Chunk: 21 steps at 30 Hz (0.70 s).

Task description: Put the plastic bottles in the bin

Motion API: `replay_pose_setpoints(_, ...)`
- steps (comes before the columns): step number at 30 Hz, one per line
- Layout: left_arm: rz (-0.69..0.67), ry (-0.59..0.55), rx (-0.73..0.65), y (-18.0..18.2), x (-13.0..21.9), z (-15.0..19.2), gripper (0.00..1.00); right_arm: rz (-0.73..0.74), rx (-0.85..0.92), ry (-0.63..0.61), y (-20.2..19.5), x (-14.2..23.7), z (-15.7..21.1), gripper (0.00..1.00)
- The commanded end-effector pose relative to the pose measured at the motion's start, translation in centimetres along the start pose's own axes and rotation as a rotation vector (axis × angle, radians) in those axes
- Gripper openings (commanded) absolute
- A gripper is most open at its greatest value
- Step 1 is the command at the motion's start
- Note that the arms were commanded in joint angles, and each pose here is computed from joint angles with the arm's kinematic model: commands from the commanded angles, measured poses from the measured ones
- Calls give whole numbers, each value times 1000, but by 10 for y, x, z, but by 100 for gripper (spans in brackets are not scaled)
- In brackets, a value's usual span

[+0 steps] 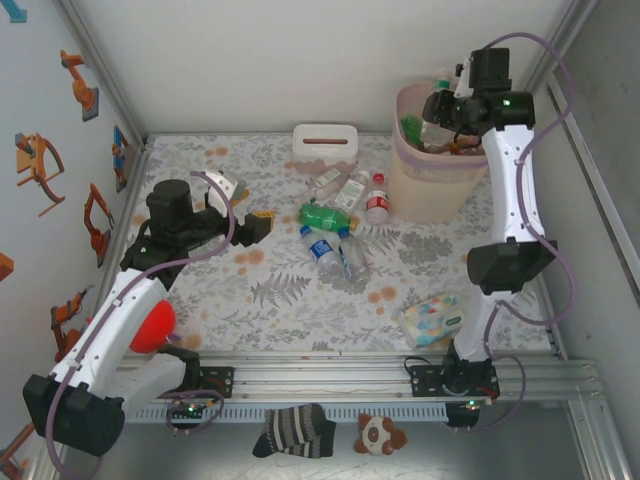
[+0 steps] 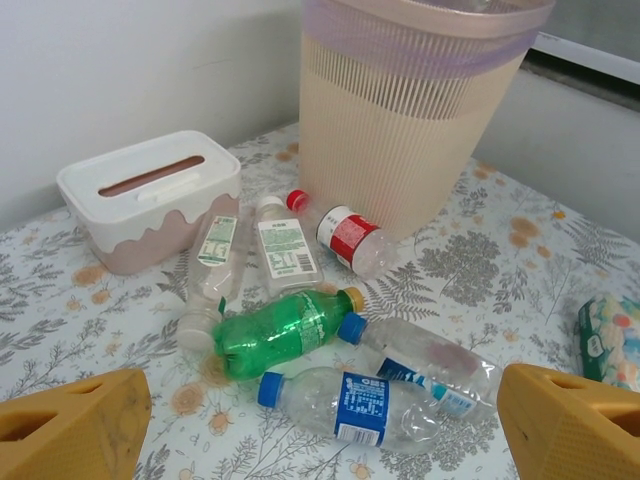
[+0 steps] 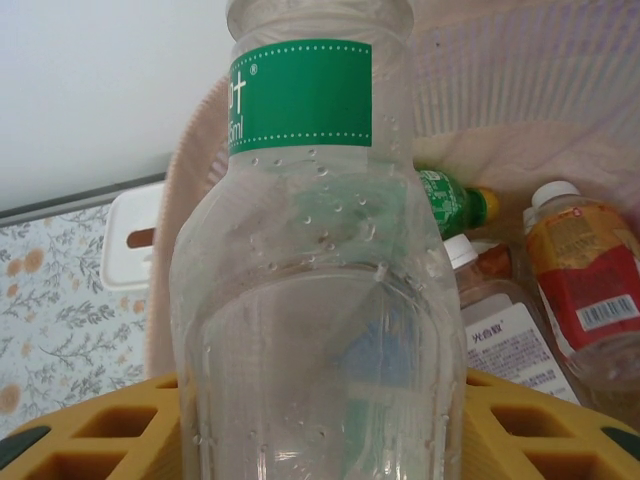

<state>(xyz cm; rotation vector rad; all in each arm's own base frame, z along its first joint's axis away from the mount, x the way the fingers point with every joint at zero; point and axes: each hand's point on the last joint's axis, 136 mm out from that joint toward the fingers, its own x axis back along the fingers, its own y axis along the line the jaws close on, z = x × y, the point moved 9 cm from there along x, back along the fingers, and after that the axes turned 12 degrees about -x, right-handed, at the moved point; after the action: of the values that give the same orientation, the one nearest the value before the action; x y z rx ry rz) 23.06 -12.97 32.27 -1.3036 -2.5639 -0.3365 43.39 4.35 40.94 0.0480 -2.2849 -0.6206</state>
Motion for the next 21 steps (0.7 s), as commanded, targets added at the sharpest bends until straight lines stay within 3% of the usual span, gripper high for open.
replay_pose_setpoints(1,1,-6,-33,-1,2,-7,89,-85,30,41,3,-5,-2,52)
replay_pose_setpoints(21,-17,6,-45,0,3,-6,89,-112,-36,319,-18,-78,37,51)
